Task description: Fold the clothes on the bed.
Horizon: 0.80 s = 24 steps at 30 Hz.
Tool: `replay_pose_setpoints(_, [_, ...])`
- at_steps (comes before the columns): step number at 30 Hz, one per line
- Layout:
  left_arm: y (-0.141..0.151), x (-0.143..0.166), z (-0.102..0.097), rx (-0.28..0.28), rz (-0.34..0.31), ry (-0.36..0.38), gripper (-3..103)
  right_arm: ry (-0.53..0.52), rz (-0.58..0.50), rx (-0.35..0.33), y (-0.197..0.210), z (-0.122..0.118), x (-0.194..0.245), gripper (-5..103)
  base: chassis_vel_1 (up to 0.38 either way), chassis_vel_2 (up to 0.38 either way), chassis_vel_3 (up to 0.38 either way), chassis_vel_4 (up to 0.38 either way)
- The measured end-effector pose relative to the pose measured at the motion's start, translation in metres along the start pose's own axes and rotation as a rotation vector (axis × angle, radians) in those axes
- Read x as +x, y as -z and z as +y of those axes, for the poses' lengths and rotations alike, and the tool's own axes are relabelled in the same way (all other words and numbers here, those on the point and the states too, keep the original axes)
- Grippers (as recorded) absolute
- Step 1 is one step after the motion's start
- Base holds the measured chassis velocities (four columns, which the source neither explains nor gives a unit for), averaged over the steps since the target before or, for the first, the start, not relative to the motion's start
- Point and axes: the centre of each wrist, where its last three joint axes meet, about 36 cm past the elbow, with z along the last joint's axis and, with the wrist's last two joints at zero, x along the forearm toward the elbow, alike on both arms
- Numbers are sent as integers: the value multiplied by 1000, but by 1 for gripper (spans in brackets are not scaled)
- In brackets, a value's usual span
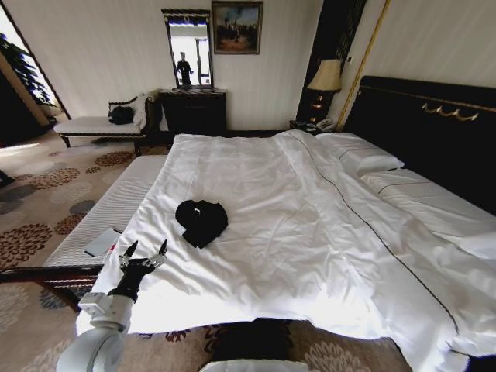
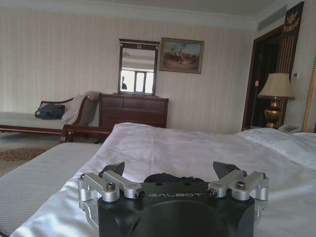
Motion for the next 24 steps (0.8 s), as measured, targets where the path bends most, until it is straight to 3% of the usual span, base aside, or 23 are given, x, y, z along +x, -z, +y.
replay_pose_setpoints(8, [-3, 4, 0, 8, 13, 12, 100, -53, 33, 53, -35, -12, -7, 1, 0, 0, 0, 0])
replay_pose_setpoints(15, [-4, 6, 0, 10, 15, 18, 100, -50, 55, 57, -56, -5, -8, 1, 0, 0, 0, 0])
replay_pose_setpoints(24, [-5, 8, 1, 11, 18, 25, 100, -115, 79, 52, -62, -15, -27, 1, 0, 0, 0, 0])
